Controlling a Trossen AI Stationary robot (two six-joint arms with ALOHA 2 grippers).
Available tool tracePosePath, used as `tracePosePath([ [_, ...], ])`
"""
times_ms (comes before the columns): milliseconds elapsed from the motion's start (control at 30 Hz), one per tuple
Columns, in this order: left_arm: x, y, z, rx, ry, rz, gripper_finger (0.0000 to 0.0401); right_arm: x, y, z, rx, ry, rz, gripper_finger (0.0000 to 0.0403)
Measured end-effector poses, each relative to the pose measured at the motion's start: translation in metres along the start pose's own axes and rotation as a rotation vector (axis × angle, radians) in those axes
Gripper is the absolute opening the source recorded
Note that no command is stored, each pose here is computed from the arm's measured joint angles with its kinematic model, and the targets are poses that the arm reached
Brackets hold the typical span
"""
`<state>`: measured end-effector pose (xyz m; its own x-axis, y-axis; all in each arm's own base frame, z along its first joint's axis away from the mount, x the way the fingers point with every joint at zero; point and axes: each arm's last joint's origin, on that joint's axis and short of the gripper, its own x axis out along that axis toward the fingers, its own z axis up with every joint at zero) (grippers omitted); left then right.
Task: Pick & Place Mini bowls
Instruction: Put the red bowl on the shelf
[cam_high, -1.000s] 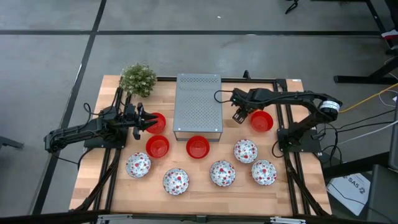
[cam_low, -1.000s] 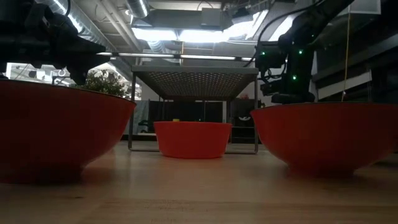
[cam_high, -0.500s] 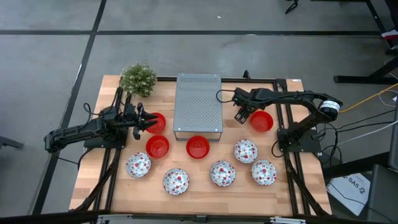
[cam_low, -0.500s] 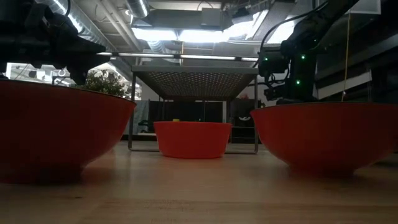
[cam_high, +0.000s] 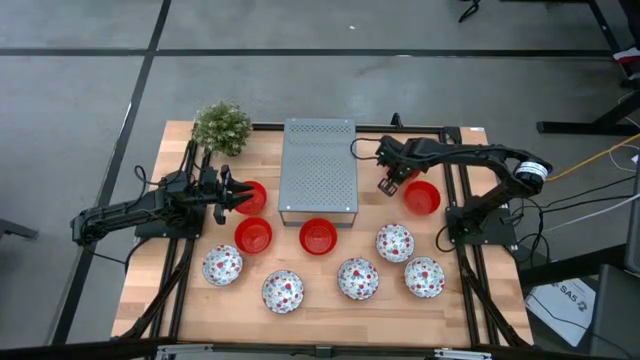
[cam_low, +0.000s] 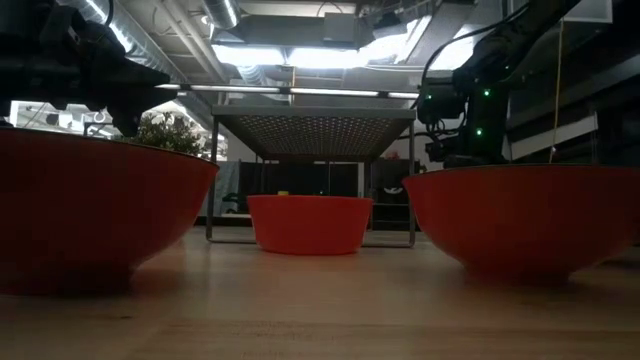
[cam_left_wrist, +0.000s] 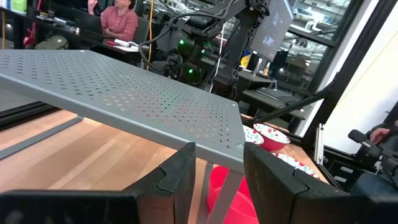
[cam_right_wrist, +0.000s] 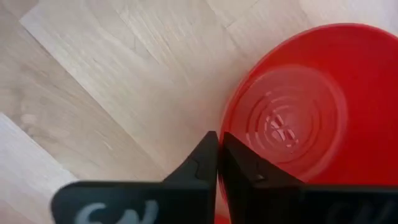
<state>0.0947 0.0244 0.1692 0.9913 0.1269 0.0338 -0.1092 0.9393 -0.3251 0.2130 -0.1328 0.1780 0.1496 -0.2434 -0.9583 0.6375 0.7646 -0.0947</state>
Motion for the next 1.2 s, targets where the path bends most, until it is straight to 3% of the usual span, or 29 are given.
tracePosePath([
  [467,0.0,0.0,0.0,0.0,0.0,0.0,0.013,-0.056,-0.013,0.039,-0.039,-0.214,0.03,0.0004],
  [833,0.0,0.0,0.0,0.0,0.0,0.0,0.013,-0.124,-0.02,0.078,-0.151,-0.441,-0.056,0.0002],
  [967,0.0,0.0,0.0,0.0,0.0,0.0,0.013,-0.142,-0.022,0.087,-0.206,-0.499,-0.1,0.0002],
  [1200,0.0,0.0,0.0,0.0,0.0,0.0,0.013,-0.158,-0.012,0.117,-0.406,-0.562,-0.118,0.0002],
])
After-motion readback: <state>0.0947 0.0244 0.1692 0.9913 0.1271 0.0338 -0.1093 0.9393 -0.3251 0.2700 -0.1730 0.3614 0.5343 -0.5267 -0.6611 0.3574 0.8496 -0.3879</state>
